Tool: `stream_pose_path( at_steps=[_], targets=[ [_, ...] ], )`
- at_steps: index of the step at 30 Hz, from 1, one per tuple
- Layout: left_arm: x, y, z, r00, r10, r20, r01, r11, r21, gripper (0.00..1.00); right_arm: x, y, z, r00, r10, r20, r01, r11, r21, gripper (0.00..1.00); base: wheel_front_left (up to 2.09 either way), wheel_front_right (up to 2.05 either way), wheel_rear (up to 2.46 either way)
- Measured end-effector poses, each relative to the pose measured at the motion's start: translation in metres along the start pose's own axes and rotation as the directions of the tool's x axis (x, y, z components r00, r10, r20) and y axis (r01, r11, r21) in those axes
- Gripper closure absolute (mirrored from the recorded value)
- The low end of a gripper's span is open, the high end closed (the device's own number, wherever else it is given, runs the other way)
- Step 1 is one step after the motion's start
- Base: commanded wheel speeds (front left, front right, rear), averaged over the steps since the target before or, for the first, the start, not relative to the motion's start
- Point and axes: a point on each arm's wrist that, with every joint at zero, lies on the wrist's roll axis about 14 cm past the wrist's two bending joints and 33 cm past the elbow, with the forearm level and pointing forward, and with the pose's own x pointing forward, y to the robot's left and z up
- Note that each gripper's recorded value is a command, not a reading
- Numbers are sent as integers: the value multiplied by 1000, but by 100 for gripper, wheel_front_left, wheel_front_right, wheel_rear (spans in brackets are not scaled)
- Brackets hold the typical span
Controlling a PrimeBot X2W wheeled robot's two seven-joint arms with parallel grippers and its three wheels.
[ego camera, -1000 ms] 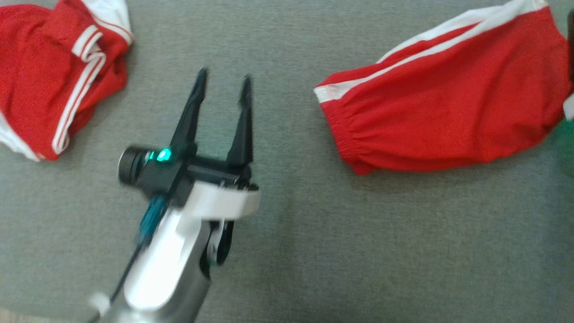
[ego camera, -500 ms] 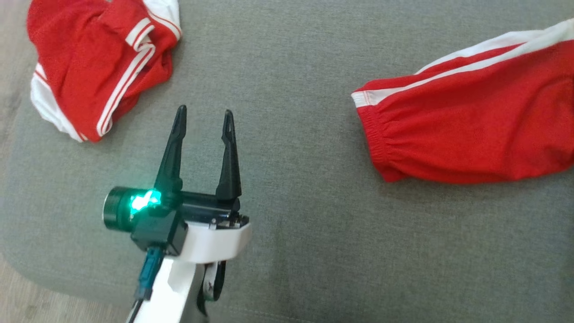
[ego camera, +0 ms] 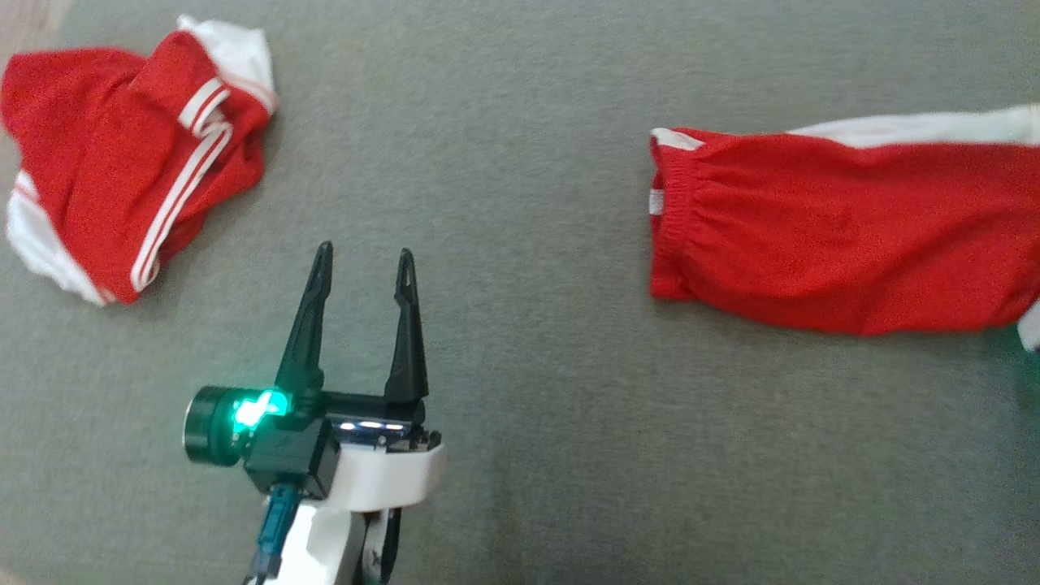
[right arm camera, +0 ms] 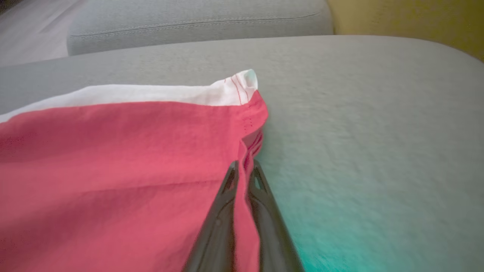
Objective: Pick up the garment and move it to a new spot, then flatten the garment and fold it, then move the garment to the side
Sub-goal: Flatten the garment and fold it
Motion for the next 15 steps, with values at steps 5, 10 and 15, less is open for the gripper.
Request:
stream_pose_path(
  at_steps=[5, 10, 15],
  targets=[
    [-3, -9, 2, 1000, -25, 5, 25, 1000, -11, 0, -40, -46, -5, 995, -98, 23, 98, 995, -9, 100, 0, 0, 0],
    [-6, -22, 6, 998, -67, 19, 67, 997, 41, 0, -66, -71, 26, 978, -156, 137, 158, 987, -3, 100, 0, 0, 0],
    [-13, -29, 11, 996, -87, 31, 85, 995, 57, 0, -75, -45, 57, 964, -93, 250, 96, 995, 2, 100, 0, 0, 0]
  ],
)
